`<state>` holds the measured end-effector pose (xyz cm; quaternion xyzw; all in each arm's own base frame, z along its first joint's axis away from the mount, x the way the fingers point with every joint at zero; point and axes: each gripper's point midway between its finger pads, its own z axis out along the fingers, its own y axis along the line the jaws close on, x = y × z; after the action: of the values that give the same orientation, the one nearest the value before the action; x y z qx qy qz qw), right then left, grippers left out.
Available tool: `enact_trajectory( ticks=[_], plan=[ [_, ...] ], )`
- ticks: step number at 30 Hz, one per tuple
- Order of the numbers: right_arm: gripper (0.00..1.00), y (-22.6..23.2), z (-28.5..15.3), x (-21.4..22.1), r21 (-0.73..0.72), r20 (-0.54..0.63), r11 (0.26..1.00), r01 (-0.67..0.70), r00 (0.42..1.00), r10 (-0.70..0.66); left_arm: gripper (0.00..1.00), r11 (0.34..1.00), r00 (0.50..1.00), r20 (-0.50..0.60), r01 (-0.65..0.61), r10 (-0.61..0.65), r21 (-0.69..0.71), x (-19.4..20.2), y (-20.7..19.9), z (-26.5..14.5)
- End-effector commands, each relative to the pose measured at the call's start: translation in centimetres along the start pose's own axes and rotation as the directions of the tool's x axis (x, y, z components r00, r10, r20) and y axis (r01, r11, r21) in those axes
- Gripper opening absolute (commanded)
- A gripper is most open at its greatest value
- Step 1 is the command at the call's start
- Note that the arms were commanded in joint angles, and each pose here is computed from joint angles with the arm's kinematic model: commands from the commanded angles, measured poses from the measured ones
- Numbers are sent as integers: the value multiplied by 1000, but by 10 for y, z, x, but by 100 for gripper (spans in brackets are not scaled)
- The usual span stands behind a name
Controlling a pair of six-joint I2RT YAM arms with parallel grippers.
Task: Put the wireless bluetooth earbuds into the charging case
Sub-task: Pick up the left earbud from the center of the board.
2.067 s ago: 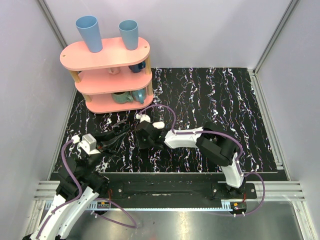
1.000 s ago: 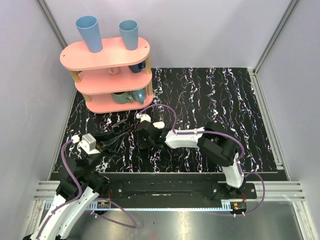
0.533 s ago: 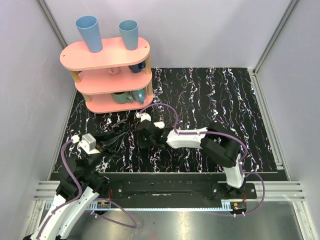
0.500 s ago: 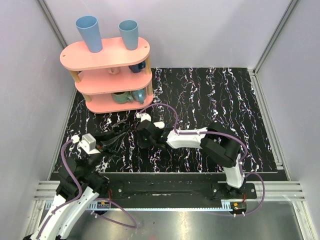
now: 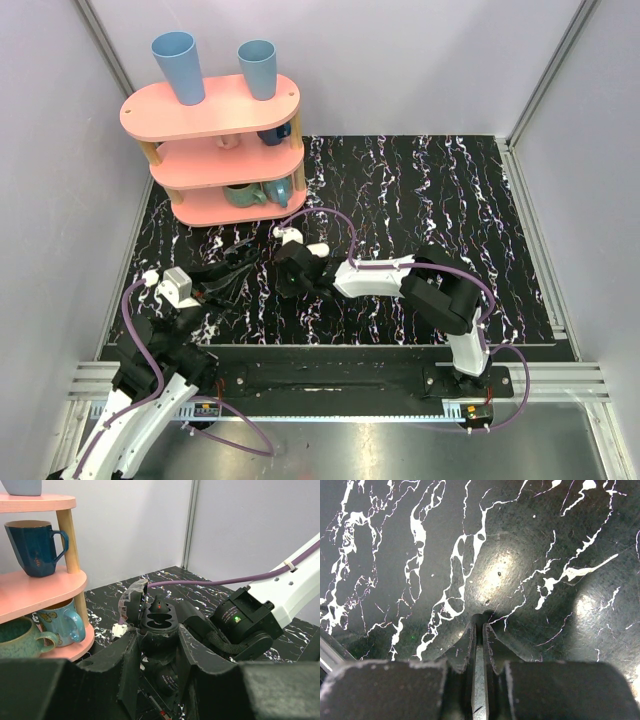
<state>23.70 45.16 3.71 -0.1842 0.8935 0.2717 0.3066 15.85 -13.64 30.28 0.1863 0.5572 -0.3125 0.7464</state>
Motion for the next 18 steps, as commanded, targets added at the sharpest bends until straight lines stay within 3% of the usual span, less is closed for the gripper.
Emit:
enact_trajectory(
  ticks=[1, 18],
  plan=[
    [0, 13, -17, -28, -49, 66, 999, -17, 998, 20, 0, 999, 978, 206, -34, 26, 35, -57, -13, -21],
    [0, 7, -47, -45, -82, 119, 997, -16, 993, 25, 0, 999, 980, 198, -34, 27, 32, -55, -12, -19]
  ],
)
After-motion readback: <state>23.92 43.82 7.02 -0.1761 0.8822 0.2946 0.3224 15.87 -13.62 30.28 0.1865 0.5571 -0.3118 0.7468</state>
